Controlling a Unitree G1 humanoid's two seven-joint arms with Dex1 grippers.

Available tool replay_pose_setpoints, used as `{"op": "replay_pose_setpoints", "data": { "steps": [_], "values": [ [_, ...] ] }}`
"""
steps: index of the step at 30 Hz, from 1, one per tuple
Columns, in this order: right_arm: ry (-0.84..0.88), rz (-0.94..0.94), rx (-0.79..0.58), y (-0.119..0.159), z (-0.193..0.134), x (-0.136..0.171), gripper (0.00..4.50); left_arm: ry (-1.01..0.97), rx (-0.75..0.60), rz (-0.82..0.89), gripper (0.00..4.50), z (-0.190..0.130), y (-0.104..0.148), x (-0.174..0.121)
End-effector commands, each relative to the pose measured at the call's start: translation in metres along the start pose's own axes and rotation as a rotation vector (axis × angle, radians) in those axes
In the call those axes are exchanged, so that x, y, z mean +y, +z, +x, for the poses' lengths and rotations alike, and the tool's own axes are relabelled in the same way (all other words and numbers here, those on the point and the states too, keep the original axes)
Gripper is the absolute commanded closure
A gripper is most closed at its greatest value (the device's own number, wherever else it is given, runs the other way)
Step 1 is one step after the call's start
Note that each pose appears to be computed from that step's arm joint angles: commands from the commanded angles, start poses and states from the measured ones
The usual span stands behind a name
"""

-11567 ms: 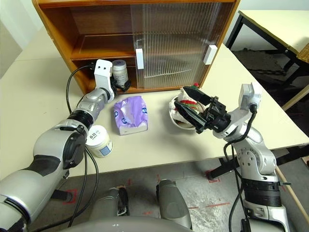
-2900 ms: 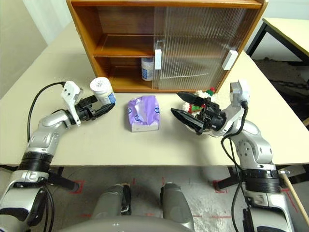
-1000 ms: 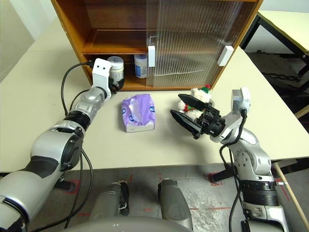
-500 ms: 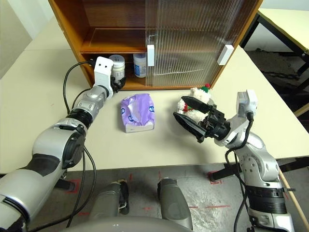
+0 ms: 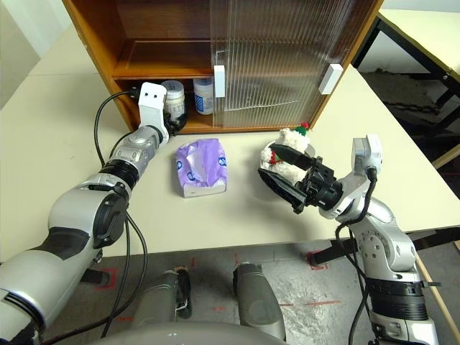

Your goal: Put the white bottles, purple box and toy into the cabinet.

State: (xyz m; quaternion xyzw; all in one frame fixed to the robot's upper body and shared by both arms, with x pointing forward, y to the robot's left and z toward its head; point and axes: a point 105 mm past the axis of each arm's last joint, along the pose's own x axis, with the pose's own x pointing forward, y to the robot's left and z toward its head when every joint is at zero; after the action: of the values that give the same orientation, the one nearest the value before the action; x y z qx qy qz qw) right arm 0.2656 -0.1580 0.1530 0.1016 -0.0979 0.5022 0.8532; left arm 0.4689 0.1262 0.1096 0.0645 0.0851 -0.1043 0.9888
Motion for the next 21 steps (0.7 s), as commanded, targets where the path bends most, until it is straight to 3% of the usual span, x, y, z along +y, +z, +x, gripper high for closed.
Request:
{"op": "replay_pose_setpoints", "data": {
  "steps": [1, 3, 21],
  "values": [
    [0.004, -0.001, 0.026, -0.002, -0.003, 0.003, 0.00, -0.002, -0.003, -0.011, 0.65, 0.002, 0.006, -0.004],
    [0.003, 0.002, 0.021, -0.002, -0.002, 0.004, 0.00, 0.001, -0.002, -0.010, 0.04, 0.002, 0.006, -0.003],
    [0.023, 0.003, 0.030, -0.005, 0.005, -0.001, 0.00, -0.071, -0.049, -0.037, 0.04, 0.002, 0.011, -0.014]
  ]
}}
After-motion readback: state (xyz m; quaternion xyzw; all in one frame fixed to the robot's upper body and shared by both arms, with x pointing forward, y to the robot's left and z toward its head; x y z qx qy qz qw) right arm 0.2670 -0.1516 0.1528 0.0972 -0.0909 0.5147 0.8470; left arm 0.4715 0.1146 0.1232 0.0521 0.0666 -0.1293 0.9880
